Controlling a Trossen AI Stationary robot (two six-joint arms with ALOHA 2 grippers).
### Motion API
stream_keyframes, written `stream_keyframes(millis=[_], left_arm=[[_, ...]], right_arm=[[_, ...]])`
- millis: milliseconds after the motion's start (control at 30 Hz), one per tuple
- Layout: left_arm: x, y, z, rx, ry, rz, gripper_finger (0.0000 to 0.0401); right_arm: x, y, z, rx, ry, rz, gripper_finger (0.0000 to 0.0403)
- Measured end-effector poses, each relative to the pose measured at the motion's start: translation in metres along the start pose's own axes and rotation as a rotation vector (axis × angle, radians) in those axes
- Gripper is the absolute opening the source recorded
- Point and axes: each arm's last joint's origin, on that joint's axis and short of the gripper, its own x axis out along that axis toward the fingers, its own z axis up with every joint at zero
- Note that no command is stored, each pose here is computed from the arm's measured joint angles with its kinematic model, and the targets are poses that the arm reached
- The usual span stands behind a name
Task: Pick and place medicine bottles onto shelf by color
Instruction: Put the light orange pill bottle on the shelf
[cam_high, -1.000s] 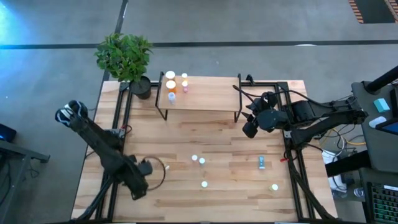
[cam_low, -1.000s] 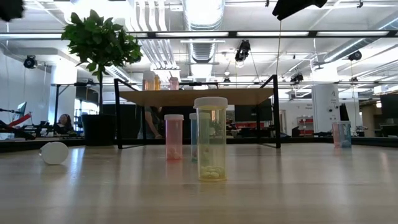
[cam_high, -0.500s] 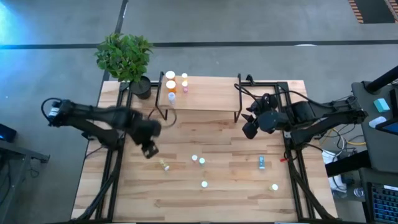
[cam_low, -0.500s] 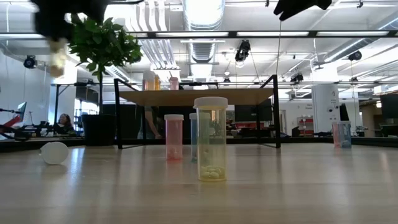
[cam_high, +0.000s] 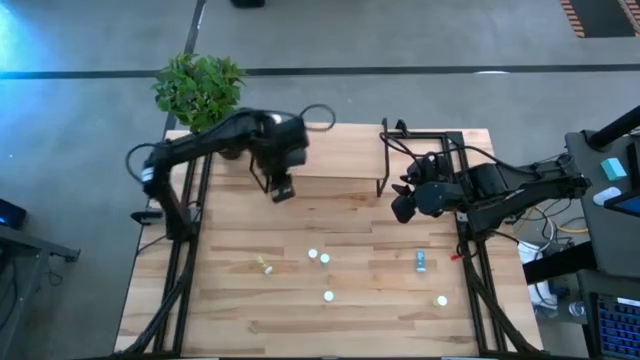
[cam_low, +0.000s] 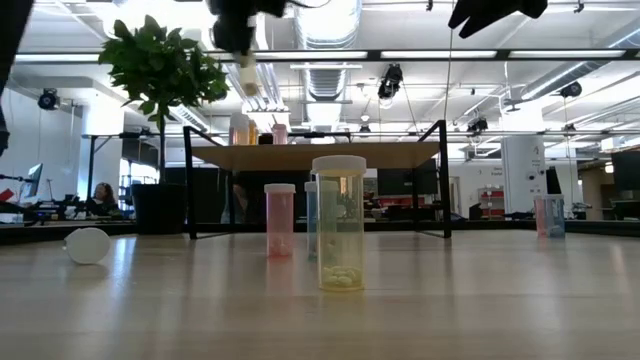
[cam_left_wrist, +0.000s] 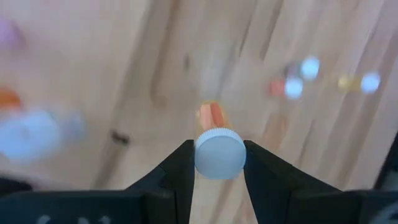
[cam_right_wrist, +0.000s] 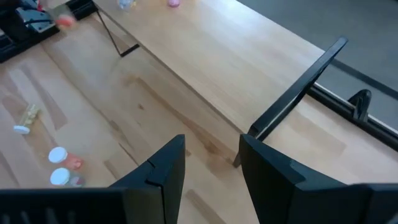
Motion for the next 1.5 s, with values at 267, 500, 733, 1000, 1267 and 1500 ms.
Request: stream_keyframes(millis=[267,500,733,1000,1267,1500], left_arm=[[-0.001,0.023,0.042,0.081,-0.089,0.117,0.0103],[0.027,0.054,0.054,0.076,-0.001,0.149,0.0103],[0.032,0.082,0.051,0.01,0.033,0.166,0.0103],[0.033,0.095,0.047,-0.034,0.048,0.173,0.0103],[0.04,0.096,0.04,-0.055,0.089,0.171,0.0103],[0.04,0.096,0.04,-0.055,0.09,0.171,0.0103]], right_arm=[[0.0,0.0,0.0,0.03,0.001,-0.002,0.0144],[0.0,0.0,0.0,0.042,0.0,-0.004,0.0144],[0.0,-0.002,-0.002,0.062,0.015,-0.021,0.0144],[0.0,-0.004,-0.004,0.062,0.029,-0.036,0.0144],[0.0,-0.003,-0.004,0.072,0.036,-0.029,0.0144],[0.0,-0.003,-0.004,0.034,0.036,-0.028,0.0144]])
